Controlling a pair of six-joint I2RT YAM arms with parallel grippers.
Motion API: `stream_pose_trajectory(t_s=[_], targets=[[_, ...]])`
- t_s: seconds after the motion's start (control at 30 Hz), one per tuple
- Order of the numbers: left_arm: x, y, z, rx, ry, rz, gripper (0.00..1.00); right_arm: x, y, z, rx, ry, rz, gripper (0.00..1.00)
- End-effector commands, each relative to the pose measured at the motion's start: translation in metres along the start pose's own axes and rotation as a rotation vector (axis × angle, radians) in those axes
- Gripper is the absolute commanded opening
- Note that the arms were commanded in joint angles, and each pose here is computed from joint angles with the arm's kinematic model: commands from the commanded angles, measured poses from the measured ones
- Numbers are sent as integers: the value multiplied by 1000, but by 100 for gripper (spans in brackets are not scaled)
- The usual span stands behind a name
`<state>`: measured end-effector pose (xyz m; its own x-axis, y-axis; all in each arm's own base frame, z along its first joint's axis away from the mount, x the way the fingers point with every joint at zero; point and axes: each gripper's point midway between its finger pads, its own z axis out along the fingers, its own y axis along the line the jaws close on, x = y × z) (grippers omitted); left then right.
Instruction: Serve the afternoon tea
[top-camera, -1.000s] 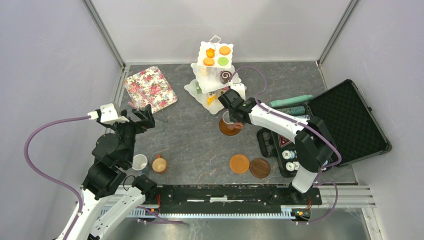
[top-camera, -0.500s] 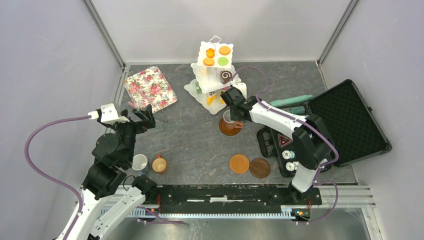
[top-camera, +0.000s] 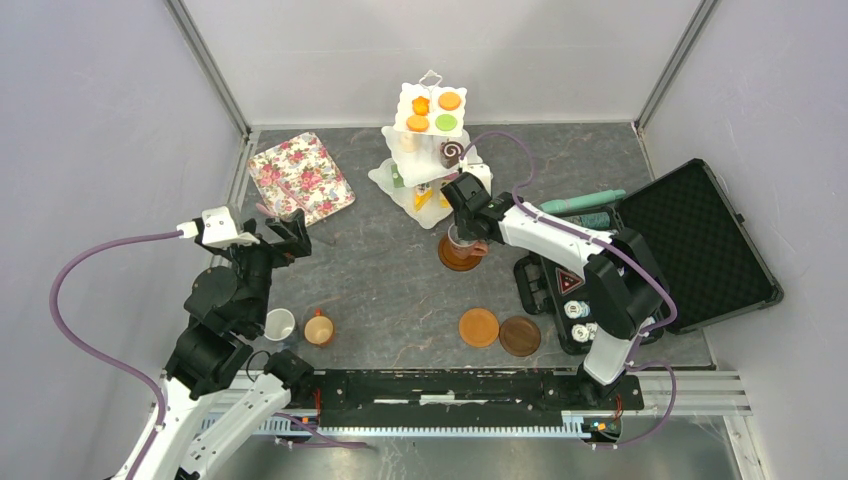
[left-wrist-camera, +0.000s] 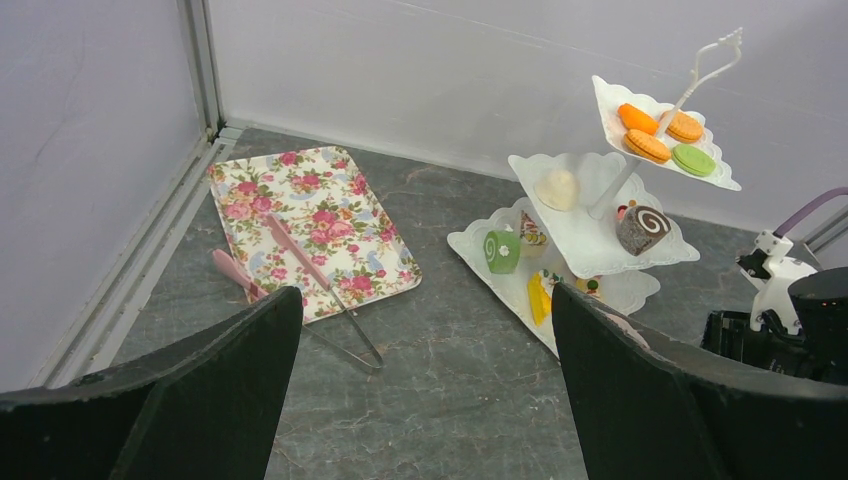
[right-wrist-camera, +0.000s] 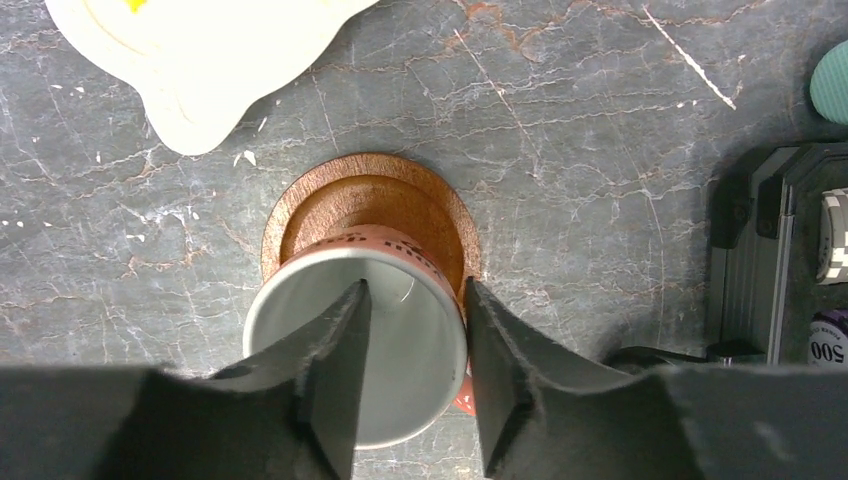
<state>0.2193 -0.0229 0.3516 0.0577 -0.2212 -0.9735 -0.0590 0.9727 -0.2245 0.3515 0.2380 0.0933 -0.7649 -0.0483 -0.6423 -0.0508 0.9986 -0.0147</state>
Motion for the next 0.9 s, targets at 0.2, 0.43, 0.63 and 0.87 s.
stream_pose_trajectory(t_s=[0.2, 0.43, 0.63, 0.87], targets=[[-4, -5, 4, 13, -14, -21, 100, -21, -1, -20, -43, -67, -33, 74], [-3, -7, 5, 20, -9, -21, 100, -39, -28, -63, -5, -112, -194, 89], [-2, -7, 6, 12, -4, -12, 100, -6, -39, -106, -77, -89, -392, 92], [2, -3, 10, -15, 6, 5, 100, 89, 10, -136, -304, -66, -504, 80]])
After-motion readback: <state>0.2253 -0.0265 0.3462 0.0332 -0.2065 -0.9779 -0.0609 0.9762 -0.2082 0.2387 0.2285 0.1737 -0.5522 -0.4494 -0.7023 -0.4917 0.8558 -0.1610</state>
